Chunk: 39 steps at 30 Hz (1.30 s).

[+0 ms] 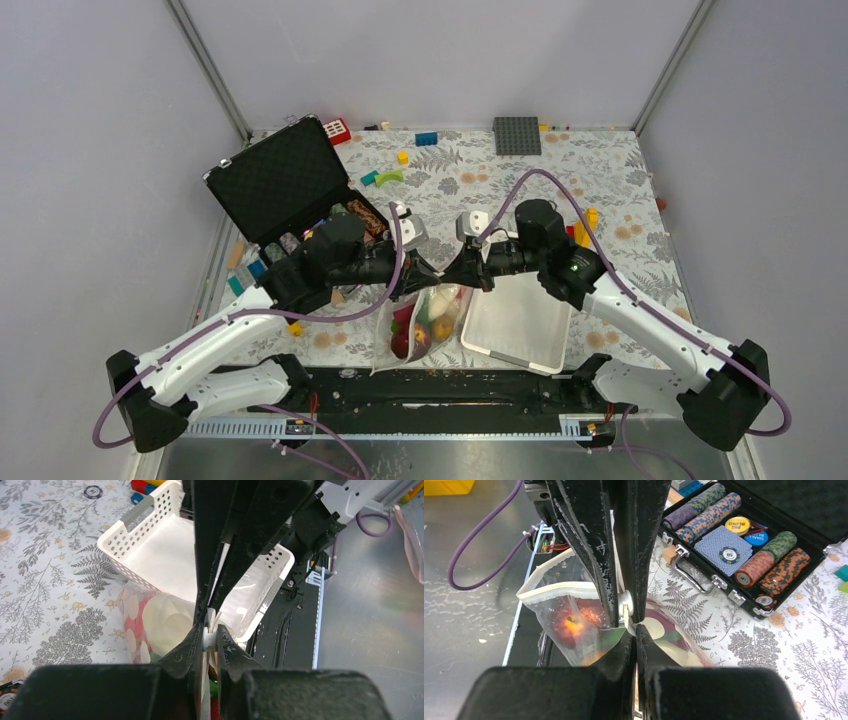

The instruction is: Place the food in the zip-top bag and seal the zipper

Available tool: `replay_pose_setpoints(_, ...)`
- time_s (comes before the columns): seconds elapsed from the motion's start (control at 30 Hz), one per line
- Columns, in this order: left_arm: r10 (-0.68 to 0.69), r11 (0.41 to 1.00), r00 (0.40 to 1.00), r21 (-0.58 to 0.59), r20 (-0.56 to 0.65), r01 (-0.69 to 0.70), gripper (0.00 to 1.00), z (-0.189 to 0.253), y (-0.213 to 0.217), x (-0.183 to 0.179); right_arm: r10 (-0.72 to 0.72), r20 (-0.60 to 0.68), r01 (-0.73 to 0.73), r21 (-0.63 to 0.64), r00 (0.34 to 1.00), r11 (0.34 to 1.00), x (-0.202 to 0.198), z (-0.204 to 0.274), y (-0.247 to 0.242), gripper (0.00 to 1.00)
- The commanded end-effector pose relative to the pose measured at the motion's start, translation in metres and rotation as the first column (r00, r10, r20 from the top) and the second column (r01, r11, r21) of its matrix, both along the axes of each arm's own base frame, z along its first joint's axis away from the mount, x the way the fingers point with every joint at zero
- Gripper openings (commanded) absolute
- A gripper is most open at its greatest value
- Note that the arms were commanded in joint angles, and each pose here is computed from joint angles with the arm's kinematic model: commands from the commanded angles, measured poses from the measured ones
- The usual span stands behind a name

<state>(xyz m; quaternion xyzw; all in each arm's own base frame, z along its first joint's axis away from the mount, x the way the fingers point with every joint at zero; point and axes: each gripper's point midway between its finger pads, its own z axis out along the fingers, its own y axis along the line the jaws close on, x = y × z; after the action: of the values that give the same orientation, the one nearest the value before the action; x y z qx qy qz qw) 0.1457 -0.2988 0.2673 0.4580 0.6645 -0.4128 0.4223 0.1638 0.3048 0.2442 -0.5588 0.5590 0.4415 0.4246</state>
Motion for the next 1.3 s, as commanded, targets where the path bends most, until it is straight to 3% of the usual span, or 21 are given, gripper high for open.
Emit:
replay_pose_setpoints(0.0, 0.135, 0.991, 0.99, 0.032, -0.036, -0.134, 0.0, -0.003, 0.012, 0.009, -0.078, 0.115, 0.067, 0.098, 0.99, 0.993, 0.01, 0.039, -0.003, 0.0)
replay_pose_setpoints(0.2, 0.254, 0.964, 0.967, 0.086, -0.033, -0.251, 0.0, -0.021, 0.027, 0.022, -0.083, 0.101, 0.069, 0.133, 0.991, 0.989, 0.0, 0.053, -0.01, 0.0)
replay_pose_setpoints(0.47, 0.291, 0.952, 0.952, 0.126, -0.089, -0.279, 0.0, -0.031, 0.033, 0.018, -0.189, 0.077, 0.177, 0.136, 0.979, 0.975, 0.02, 0.06, -0.016, 0.0)
replay_pose_setpoints(0.8, 0.397, 0.916, 0.892, 0.151, -0.218, -0.371, 0.0, -0.033, 0.051, 0.007, -0.296, 0.072, 0.284, 0.142, 0.952, 0.948, 0.046, 0.067, -0.027, 0.0)
replay_pose_setpoints(1.27, 0.567, 0.815, 0.778, 0.323, -0.27, -0.481, 0.0, -0.054, 0.092, -0.01, -0.511, 0.104, 0.502, 0.105, 0.853, 0.859, 0.098, 0.059, -0.051, 0.0)
